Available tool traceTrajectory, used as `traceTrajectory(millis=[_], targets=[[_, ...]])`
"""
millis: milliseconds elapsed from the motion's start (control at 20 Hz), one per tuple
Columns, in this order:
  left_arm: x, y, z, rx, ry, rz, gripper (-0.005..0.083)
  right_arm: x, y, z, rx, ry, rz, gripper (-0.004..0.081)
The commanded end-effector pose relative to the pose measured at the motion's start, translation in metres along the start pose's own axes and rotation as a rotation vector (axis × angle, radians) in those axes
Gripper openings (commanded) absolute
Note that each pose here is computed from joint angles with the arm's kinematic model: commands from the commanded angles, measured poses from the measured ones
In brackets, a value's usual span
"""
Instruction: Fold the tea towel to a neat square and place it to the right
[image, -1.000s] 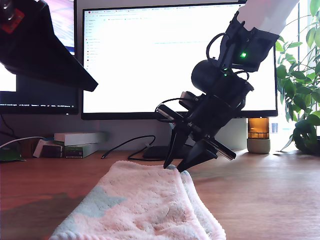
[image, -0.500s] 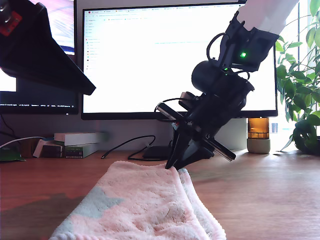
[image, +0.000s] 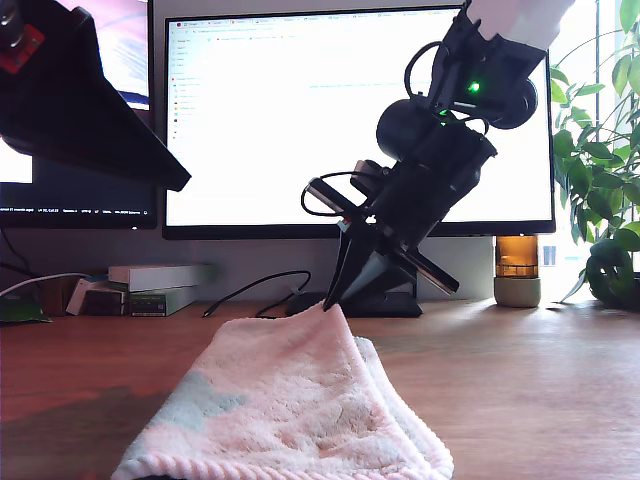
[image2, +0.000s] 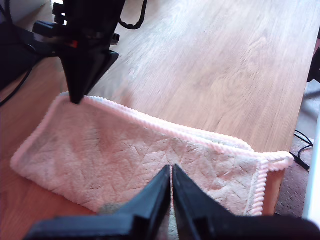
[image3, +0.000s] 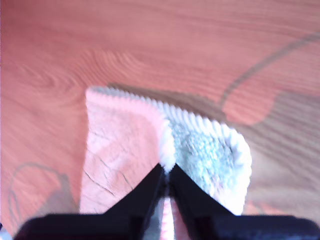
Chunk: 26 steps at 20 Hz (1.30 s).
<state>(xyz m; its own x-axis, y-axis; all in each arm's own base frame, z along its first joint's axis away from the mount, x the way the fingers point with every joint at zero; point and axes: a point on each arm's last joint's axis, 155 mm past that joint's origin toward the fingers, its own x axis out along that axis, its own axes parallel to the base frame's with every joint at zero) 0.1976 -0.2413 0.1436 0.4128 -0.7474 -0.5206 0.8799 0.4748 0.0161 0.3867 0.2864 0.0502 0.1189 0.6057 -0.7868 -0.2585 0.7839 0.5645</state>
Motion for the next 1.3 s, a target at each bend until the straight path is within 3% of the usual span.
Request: traceTrajectory(millis=[0, 500, 750, 900, 1100, 1250], targets=[[0.001, -0.001, -0.006, -0.006, 0.010, -0.002, -0.0021, 0.008, -0.004, -0.012, -0.004, 0.044, -0.015, -0.0013], [0.001, -0.001, -0.006, -0.007, 0.011, -0.003, -0.0021, 0.005, -0.017, -0.016, -0.028, 0.065, -0.086, -0.0013], [0.001, -0.001, -0.006, -0.006, 0.010, -0.002, -0.0021, -0.002, -0.037, -0.015, -0.075, 0.069, -0.208, -0.0007], [0.001, -0.001, -0.006, -0.007, 0.011, -0.003, -0.0021, -0.001, -0.044, -0.009, -0.132, 0.036, -0.301, 0.0096], [0.001, -0.001, -0.007, -0.008, 0.017, -0.004, -0.0021, 0.006, -0.047, -0.011, -0.185, 0.040, -0.364, 0.0121], [0.001, -0.002, -0.008, -0.009, 0.018, -0.005, -0.0021, 0.008, -0.045, -0.010, -0.198, 0.034, -0.369, 0.0249]])
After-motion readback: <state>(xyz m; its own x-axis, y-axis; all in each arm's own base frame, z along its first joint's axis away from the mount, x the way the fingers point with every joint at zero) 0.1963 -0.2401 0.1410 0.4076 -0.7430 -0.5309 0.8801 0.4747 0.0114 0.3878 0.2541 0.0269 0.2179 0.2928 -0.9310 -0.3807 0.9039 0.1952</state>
